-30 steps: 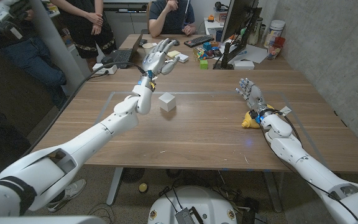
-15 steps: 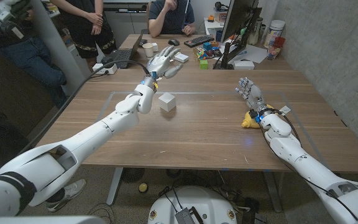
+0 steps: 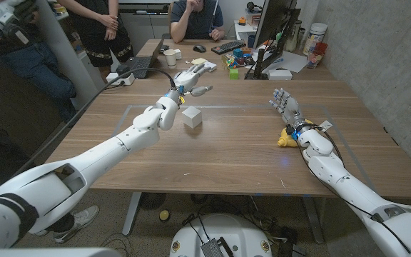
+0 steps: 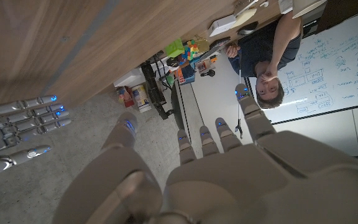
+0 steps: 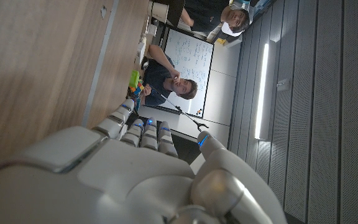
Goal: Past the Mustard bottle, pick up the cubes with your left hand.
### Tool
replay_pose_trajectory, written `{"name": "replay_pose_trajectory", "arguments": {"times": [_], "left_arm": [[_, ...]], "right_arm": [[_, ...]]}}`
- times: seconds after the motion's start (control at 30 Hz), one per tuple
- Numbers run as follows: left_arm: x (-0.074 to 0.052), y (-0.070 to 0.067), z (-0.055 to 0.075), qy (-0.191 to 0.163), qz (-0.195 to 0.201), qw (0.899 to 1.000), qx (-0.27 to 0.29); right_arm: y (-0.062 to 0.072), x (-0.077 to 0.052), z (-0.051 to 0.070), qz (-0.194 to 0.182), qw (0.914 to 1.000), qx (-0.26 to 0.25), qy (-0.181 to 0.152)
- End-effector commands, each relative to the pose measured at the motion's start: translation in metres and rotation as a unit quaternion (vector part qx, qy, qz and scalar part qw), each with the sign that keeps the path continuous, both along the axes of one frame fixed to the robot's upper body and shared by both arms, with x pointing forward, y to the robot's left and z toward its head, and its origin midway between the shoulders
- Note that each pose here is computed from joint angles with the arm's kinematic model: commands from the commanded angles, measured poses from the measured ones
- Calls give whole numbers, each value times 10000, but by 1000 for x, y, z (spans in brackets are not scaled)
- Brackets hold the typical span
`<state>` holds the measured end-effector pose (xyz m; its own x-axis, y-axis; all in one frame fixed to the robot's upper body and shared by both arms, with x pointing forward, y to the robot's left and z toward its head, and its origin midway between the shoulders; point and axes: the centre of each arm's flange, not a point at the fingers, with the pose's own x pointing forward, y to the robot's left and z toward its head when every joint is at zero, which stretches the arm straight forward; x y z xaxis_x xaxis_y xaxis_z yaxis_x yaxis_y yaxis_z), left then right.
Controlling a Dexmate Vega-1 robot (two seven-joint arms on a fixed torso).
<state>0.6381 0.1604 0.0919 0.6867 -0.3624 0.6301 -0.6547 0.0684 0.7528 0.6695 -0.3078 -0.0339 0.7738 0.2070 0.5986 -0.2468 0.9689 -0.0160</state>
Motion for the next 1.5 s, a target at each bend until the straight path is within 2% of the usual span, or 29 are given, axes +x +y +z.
{"name": "replay_pose_trajectory", "arguments": {"times": [0.03, 0.4, 0.8, 1.1, 1.5], "left_arm": [[-4, -2, -9, 474, 359, 9968, 536], [-3, 1, -18, 919, 649, 9905, 797], [10, 5, -38, 1563, 945, 9776, 1051], [11, 6, -44, 1795, 1064, 9706, 1199], [10, 1, -45, 1867, 1232, 9647, 1390]], "right_arm": [[1, 3, 1, -17, 10000, -21, -1], [1, 2, 5, -38, 10000, -3, -70], [4, 2, 7, -10, 9999, -15, -114], [3, 2, 8, -25, 9999, 27, -131], [2, 1, 8, -30, 9999, 76, -149]]}}
